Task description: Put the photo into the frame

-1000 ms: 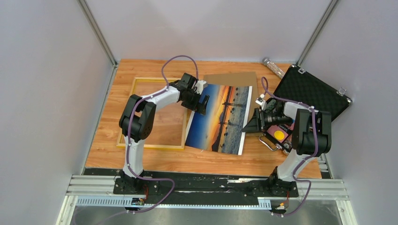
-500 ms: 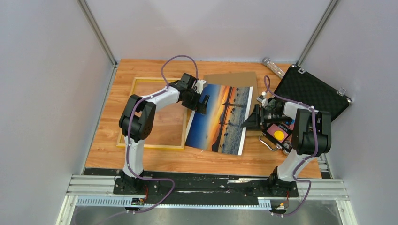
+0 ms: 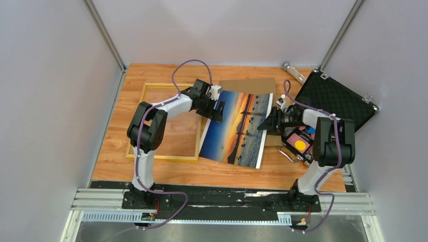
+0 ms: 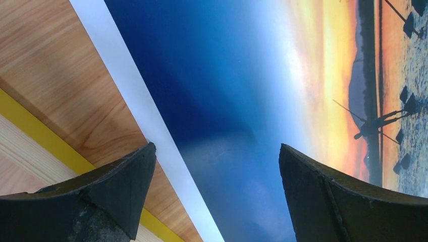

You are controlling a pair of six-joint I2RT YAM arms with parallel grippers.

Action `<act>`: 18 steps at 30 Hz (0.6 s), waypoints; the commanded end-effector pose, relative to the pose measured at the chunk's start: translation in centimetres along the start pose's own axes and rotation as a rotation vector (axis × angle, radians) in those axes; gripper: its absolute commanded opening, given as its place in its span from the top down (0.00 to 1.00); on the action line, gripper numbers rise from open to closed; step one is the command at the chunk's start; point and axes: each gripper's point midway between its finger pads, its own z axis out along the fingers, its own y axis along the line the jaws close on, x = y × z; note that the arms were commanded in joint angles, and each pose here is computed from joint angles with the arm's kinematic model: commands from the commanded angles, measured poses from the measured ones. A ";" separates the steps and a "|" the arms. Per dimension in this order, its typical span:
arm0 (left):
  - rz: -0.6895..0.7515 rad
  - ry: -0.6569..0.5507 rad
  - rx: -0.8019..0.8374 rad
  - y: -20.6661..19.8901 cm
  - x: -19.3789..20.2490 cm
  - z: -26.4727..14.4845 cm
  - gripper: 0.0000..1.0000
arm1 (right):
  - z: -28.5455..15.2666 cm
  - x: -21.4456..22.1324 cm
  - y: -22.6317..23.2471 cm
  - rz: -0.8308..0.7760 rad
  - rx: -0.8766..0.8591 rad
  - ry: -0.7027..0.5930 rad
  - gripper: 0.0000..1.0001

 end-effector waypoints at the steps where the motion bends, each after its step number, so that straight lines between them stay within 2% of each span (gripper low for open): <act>1: -0.057 0.070 0.038 -0.7 2.9 0.6 0.00 | 0.2 -3.5 0.9 -0.059 0.028 -0.080 0.43; 9: -0.070 0.070 0.079 -1.4 3.1 0.8 0.00 | 1.5 -5.0 0.8 -0.064 0.032 -0.073 0.49; 18: -0.064 0.053 0.081 -1.5 2.6 0.3 0.00 | 2.0 -6.1 0.3 -0.068 0.040 -0.086 0.75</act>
